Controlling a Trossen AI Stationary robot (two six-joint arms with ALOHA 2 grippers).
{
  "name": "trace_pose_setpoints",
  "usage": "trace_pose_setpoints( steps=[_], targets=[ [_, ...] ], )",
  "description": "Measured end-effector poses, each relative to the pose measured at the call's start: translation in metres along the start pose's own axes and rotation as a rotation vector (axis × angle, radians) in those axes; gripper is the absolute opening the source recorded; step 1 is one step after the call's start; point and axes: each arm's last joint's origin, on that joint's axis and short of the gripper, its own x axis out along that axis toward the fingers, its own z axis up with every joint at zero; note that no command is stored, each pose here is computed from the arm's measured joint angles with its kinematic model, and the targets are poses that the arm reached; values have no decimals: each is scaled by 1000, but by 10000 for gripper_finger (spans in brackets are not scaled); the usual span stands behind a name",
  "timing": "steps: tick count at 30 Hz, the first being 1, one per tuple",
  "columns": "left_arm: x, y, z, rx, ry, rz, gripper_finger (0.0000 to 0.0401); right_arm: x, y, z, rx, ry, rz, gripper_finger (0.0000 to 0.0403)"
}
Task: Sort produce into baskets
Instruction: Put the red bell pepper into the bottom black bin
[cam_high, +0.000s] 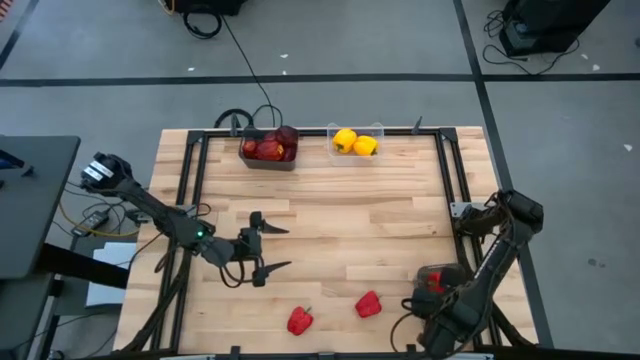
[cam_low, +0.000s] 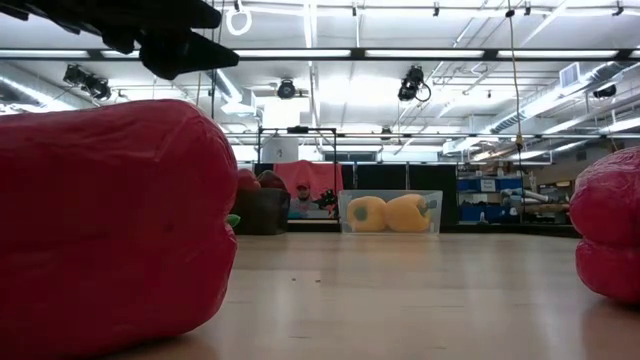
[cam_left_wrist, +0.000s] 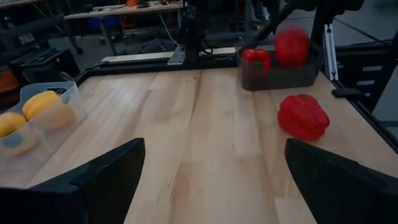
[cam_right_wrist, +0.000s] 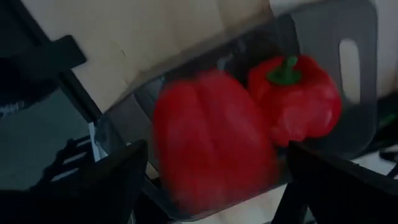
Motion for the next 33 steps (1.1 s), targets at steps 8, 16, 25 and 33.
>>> trace_pose_setpoints(
  steps=[8, 16, 25, 33],
  targets=[
    [-2, -4, 0, -2, -4, -16, 392, 4, -3, -10, 161, -15, -64, 384],
    [-4, -7, 1, -9, -17, -32, 392, -1, 2, 17, 105, -307, -7, 373],
    [-4, -8, -1, -1, 3, -60, 392, -6, 11, 67, -201, -513, 92, 377],
    [-21, -1, 10, -49, -60, 175, 392, 16, 13, 106, -335, -463, 33, 386]
  ],
)
